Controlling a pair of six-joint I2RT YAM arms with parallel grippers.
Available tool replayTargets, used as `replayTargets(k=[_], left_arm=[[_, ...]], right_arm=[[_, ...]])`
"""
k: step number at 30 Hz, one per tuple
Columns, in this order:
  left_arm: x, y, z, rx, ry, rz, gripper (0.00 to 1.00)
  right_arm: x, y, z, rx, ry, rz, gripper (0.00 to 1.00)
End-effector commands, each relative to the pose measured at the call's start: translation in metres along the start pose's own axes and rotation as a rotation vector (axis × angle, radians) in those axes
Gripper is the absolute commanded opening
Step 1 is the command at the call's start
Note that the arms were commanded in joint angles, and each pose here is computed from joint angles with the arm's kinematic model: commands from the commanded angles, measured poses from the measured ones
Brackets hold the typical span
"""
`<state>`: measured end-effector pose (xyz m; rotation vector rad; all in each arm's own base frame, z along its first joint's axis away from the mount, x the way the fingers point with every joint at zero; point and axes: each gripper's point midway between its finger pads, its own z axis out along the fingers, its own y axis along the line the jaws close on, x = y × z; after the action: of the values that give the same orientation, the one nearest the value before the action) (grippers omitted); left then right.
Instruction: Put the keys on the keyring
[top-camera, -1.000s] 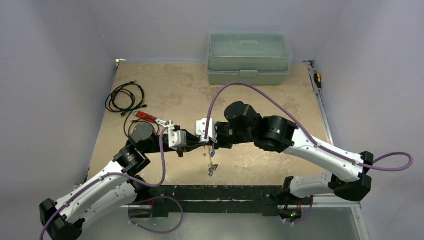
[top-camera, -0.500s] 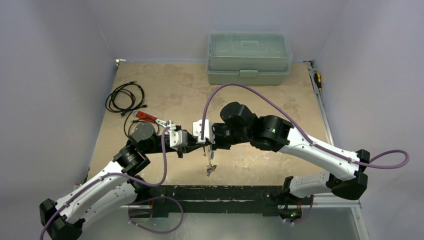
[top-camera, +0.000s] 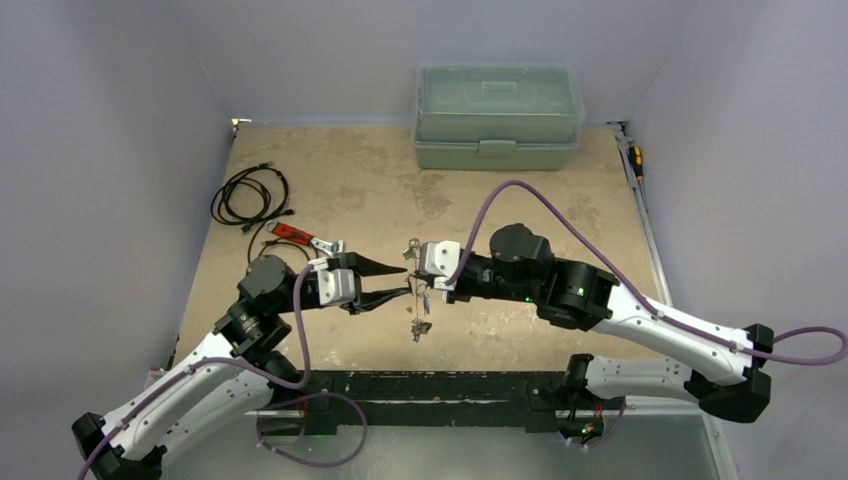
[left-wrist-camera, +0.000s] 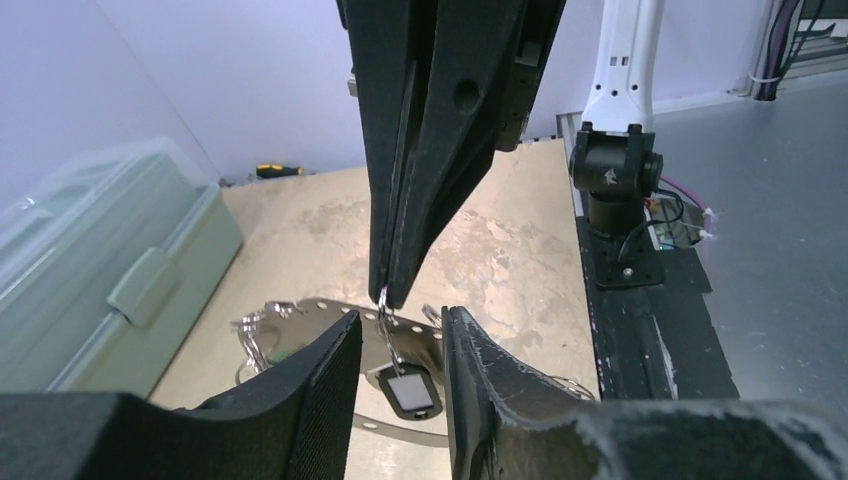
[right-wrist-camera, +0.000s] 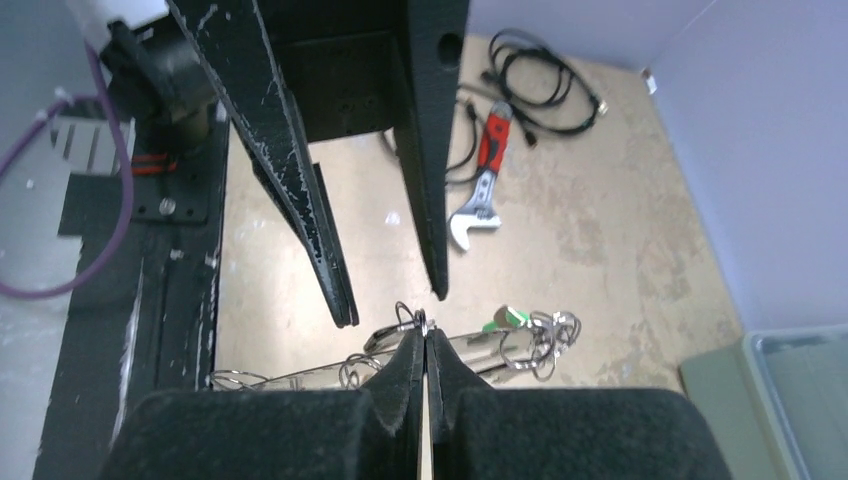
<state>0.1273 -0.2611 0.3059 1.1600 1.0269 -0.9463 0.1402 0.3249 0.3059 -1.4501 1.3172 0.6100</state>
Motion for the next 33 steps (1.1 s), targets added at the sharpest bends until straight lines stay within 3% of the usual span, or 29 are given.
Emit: replayTargets(k=[1, 22, 33], left_arm=[[-0.032, 0.009, -0.003, -0.042, -0.081, 0.085, 0.32], [-0.033, 0.009, -0.001, -0.038, -0.099, 0.086, 0.14], [-0.040, 0.014, -0.004, -0.078, -0.123, 0.090, 0.33]], right_arm=[[-0.054, -0.027, -0.018, 0.141, -0.235, 0.006, 0.00], [-0.069, -0.019, -0.024, 0.122, -0.371, 0.044, 0.00], [-0.072, -0.016, -0.032, 0.118, -0.399, 0.045, 0.00]])
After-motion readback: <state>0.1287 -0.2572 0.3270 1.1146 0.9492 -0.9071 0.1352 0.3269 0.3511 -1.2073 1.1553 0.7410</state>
